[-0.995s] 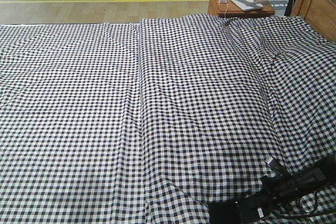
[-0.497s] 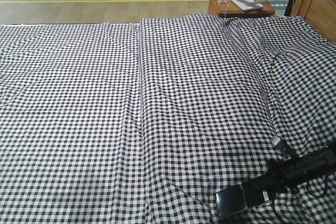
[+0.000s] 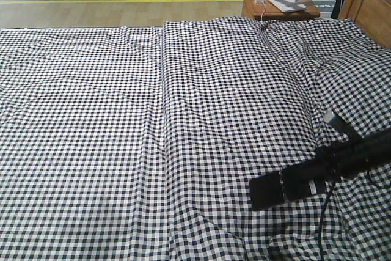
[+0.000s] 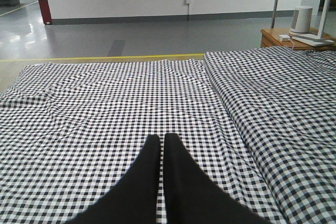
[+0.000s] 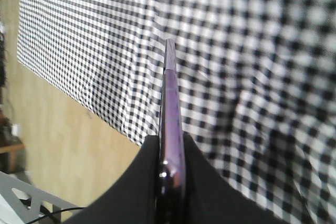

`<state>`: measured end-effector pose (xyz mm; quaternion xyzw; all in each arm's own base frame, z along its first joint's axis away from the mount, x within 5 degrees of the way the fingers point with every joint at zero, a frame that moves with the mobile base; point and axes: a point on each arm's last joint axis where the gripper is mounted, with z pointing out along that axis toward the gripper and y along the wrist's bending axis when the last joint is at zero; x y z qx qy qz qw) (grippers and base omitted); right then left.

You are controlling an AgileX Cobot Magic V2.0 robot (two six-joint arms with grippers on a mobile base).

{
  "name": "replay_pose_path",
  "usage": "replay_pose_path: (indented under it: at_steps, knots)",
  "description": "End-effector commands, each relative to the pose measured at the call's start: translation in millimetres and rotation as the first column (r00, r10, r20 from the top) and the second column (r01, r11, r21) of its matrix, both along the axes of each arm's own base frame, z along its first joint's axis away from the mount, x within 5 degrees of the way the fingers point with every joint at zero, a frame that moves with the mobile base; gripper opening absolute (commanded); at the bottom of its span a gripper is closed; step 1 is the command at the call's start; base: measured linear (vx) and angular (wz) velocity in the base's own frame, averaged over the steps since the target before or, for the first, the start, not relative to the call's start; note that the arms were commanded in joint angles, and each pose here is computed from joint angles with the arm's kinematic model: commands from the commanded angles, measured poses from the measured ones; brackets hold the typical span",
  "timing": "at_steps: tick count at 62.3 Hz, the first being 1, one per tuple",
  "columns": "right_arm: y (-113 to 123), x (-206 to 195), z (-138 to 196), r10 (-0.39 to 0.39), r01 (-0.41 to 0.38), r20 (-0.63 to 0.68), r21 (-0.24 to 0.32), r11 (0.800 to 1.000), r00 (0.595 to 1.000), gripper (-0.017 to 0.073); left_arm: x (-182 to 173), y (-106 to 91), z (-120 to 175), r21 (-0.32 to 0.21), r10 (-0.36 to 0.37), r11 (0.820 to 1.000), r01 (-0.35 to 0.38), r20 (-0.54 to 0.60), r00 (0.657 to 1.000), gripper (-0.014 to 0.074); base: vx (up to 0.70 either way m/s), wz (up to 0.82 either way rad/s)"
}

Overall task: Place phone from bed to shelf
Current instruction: 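Lift the phone off the bed with the right gripper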

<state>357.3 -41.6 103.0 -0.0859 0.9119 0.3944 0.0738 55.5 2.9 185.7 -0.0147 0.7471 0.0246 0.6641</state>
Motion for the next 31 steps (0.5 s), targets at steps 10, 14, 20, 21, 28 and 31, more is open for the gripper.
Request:
replay_pose_path:
  at_steps: [10,14,20,21,28,31]
  knots:
    - [57,-13,109,0.168,-0.181,0.217,0.043,0.982,0.962,-0.0003,0,0.2,5,-0.005,0.003,1.000,-0.003,0.075,0.997,0.0001,0.00,0.00]
    - [71,-19,128,0.208,-0.223,0.270,0.024,0.975,0.940,-0.0003,0,0.2,5,-0.005,0.003,1.000,-0.003,0.075,0.997,0.0001,0.00,0.00]
    - [92,-31,154,0.261,-0.277,0.339,-0.002,0.961,0.904,-0.0003,0,0.2,5,-0.005,0.003,1.000,-0.003,0.075,0.997,0.0001,0.00,0.00]
    - [96,-34,160,0.270,-0.286,0.352,-0.006,0.958,0.896,-0.0003,0,0.2,5,-0.005,0.003,1.000,-0.003,0.075,0.997,0.0001,0.00,0.00]
    - [119,-52,188,0.328,-0.348,0.423,-0.032,0.937,0.845,-0.0003,0,0.2,5,-0.005,0.003,1.000,-0.003,0.075,0.997,0.0001,0.00,0.00]
    - [128,-61,198,0.351,-0.374,0.451,-0.041,0.927,0.821,-0.0003,0,0.2,5,-0.005,0.003,1.000,-0.003,0.075,0.997,0.0001,0.00,0.00]
